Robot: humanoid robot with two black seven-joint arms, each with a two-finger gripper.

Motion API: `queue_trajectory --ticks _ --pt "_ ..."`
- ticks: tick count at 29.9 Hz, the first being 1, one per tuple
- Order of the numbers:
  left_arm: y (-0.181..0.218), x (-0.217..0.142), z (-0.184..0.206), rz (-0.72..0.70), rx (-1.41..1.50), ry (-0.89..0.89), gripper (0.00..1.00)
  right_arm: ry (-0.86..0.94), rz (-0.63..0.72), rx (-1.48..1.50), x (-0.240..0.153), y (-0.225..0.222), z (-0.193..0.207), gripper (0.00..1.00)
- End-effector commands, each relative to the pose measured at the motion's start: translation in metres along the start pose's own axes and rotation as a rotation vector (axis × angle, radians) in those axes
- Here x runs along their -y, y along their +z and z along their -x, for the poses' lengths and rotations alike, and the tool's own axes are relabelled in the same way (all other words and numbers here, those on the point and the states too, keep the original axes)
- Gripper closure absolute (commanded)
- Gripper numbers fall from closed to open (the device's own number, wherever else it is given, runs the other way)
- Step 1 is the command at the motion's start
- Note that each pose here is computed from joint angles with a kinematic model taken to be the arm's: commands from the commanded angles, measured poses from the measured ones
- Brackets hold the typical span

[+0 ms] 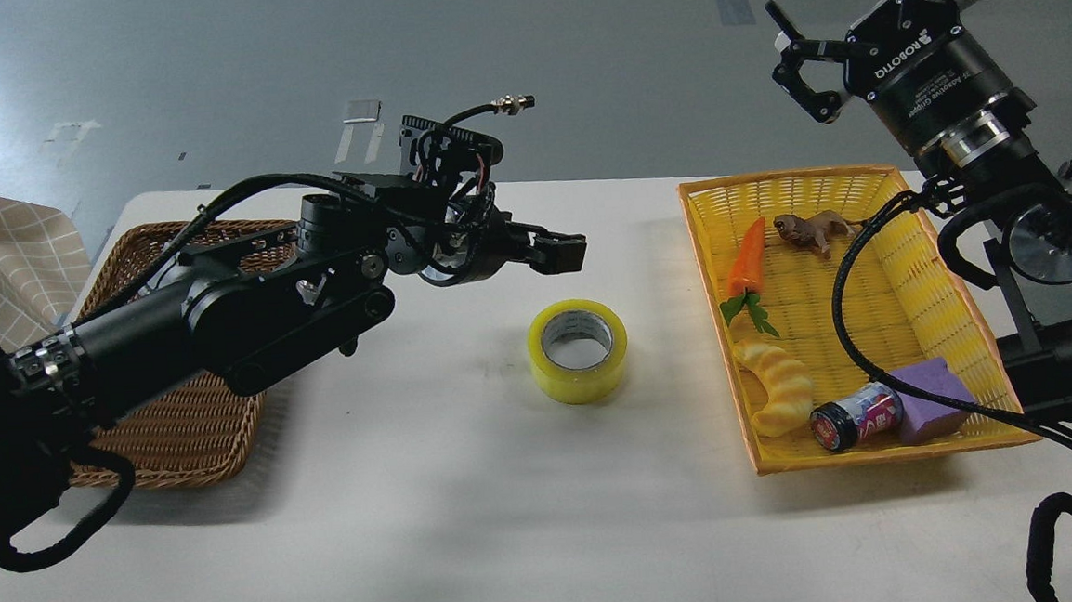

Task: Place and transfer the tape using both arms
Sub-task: 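Lower the left gripper onto the tape roll and grasp its rim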

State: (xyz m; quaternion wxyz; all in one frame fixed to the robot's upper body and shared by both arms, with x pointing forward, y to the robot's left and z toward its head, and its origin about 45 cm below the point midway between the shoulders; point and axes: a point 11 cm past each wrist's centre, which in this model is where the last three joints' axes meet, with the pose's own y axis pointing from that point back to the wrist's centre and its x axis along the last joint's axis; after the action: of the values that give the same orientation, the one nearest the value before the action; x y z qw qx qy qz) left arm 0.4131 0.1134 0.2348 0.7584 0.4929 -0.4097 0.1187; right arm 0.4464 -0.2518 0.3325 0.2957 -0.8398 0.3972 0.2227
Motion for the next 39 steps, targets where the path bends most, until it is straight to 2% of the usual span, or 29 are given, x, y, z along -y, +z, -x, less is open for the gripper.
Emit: queue_trajectory --ticks 1,12,39 --pt "0.009 0.006 0.007 0.011 0.004 -0.017 0.02 0.003 0.001 0.003 -0.001 0.001 -0.001 0.00" --pt "0.017 0.017 0.029 0.008 0.023 -0.072 0.02 -0.001 0.000 0.003 0.000 0.001 0.000 0.00" --pt "-0.005 0.033 0.063 -0.105 -0.013 -0.151 0.02 0.009 0.002 0.005 -0.001 0.002 -0.003 0.00"
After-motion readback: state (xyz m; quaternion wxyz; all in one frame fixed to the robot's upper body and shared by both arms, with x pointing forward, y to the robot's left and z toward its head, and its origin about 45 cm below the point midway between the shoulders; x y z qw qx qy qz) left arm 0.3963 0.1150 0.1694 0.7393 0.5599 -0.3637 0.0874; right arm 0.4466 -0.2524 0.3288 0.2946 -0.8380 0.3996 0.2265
